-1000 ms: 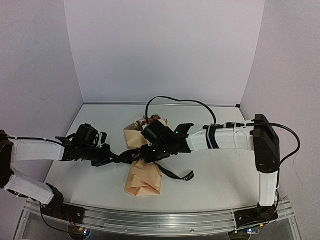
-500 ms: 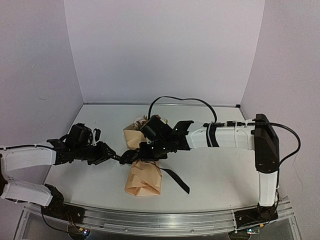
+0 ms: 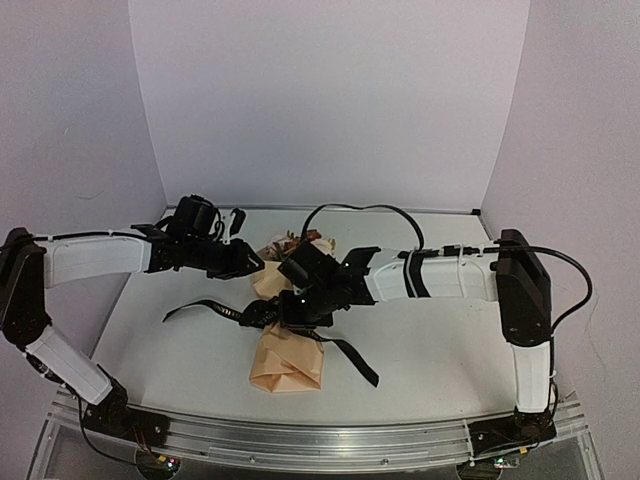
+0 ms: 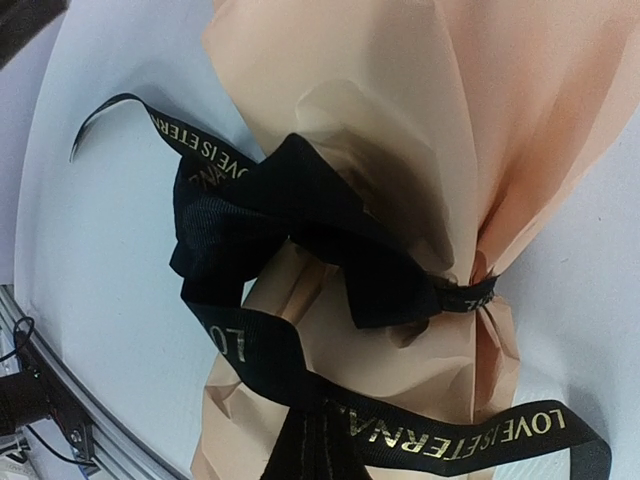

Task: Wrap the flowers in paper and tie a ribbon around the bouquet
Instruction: Cross the half-tied ribbon over the folded bouquet.

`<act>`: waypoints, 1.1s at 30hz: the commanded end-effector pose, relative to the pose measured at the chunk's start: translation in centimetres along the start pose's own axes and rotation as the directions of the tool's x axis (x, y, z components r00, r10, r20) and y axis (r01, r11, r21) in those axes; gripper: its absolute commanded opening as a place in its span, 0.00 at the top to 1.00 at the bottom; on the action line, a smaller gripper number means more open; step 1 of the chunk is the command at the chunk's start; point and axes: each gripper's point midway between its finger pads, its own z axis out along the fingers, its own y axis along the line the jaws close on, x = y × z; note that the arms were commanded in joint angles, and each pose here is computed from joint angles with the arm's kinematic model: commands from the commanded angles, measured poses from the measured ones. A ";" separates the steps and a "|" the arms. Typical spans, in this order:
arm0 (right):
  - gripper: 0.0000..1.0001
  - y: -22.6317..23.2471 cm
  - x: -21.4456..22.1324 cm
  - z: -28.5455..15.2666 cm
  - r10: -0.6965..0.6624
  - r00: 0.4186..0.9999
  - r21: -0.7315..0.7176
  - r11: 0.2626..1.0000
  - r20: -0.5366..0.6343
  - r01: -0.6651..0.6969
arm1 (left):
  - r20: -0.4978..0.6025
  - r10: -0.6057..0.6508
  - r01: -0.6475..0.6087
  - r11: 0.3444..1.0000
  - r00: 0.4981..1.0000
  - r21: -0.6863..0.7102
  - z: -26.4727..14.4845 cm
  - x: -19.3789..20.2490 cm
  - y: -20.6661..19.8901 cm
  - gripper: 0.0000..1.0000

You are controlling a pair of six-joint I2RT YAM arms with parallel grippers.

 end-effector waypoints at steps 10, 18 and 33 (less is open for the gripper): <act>1.00 -0.9 -1.5 0.9 0.167 0.986 -0.049 0.985 0.009 -0.167 | -0.192 0.154 -0.135 0.985 0.969 0.107 2.9 3.7 -2.1 0.59; 1.00 -1.0 -1.7 1.1 0.192 0.981 -0.057 0.980 0.003 -0.192 | -0.245 0.207 -0.208 0.978 0.947 0.021 4.4 4.9 -1.4 0.57; 1.00 -1.0 -1.8 1.4 0.214 0.977 -0.064 0.975 0.003 -0.214 | -0.264 0.246 -0.280 0.955 0.932 -0.100 5.4 4.9 -0.1 0.61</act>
